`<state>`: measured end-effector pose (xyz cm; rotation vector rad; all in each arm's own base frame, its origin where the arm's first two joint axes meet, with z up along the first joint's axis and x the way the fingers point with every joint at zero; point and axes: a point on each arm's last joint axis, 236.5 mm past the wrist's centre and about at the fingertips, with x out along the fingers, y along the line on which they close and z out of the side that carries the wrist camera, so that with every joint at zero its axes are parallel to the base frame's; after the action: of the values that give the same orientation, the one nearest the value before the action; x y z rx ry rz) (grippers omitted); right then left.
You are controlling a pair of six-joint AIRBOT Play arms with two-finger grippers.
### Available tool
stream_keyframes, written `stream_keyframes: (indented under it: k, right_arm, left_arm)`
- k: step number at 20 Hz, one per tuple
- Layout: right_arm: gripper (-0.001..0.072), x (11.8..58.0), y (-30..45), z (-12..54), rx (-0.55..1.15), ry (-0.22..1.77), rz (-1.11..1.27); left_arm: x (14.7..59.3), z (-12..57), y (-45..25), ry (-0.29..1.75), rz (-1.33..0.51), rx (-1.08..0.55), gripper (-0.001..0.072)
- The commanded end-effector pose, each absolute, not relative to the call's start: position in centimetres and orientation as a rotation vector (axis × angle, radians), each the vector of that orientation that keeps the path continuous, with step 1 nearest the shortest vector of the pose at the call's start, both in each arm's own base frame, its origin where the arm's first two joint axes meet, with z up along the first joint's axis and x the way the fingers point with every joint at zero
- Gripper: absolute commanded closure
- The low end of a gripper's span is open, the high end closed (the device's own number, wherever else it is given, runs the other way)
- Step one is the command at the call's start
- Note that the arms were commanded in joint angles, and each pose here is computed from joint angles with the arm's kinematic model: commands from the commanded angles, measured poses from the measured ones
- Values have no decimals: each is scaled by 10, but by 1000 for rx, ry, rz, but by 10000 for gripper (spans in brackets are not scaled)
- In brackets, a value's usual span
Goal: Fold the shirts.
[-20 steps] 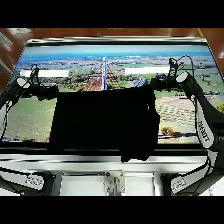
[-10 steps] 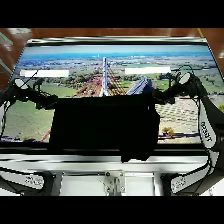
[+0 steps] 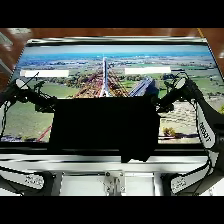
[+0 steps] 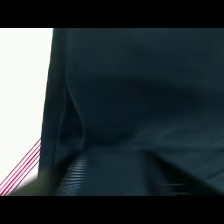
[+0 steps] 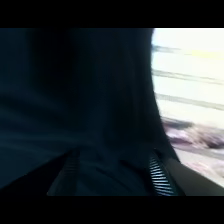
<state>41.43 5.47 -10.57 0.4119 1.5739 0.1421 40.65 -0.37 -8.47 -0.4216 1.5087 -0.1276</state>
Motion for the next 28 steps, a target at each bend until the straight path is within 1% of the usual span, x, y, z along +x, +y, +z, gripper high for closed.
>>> stream_keyframes:
  k: [1,4,6,7,8,9,11,13,15,19,24,26,27,28]
  right_arm:
    - [141,417,67,-90,420,1553,208]
    - [141,402,36,-49,355,1551,188]
    - [141,378,3,-27,343,1591,133]
    - [141,363,-12,-20,356,1618,108]
    - [141,350,-23,-16,385,1631,88]
    - [141,337,-30,-18,425,1636,69]
    - [141,314,-31,-28,492,1636,83]
    - [141,297,-18,-41,536,1622,142]
    - [141,285,-5,-50,554,1623,186]
    - [141,278,3,-59,572,1614,202]
    - [142,282,3,-59,582,1599,198]
    - [142,281,4,-58,589,1603,194]
    - [142,281,4,-58,596,1605,187]
    - [142,281,4,-58,600,1607,185]
  left_arm:
    - [396,-74,3,1535,-117,-456,186]
    - [370,-43,34,1550,-110,-436,185]
    - [344,-20,57,1568,-95,-430,168]
    - [327,-15,65,1587,-85,-453,136]
    - [312,-16,70,1607,-70,-489,49]
    - [293,-24,71,1637,-55,-532,20]
    - [251,-49,59,1720,-68,-595,19]
    - [217,-76,43,1783,-99,-623,19]
    - [194,-95,29,1818,-121,-636,19]
    - [185,-123,23,1795,-77,-651,19]
    - [206,-133,4,1674,-91,-740,23]
    - [206,-138,-2,1674,-91,-723,74]
    - [207,-140,-2,1670,-80,-722,260]
    - [207,-140,-3,1669,-79,-720,410]
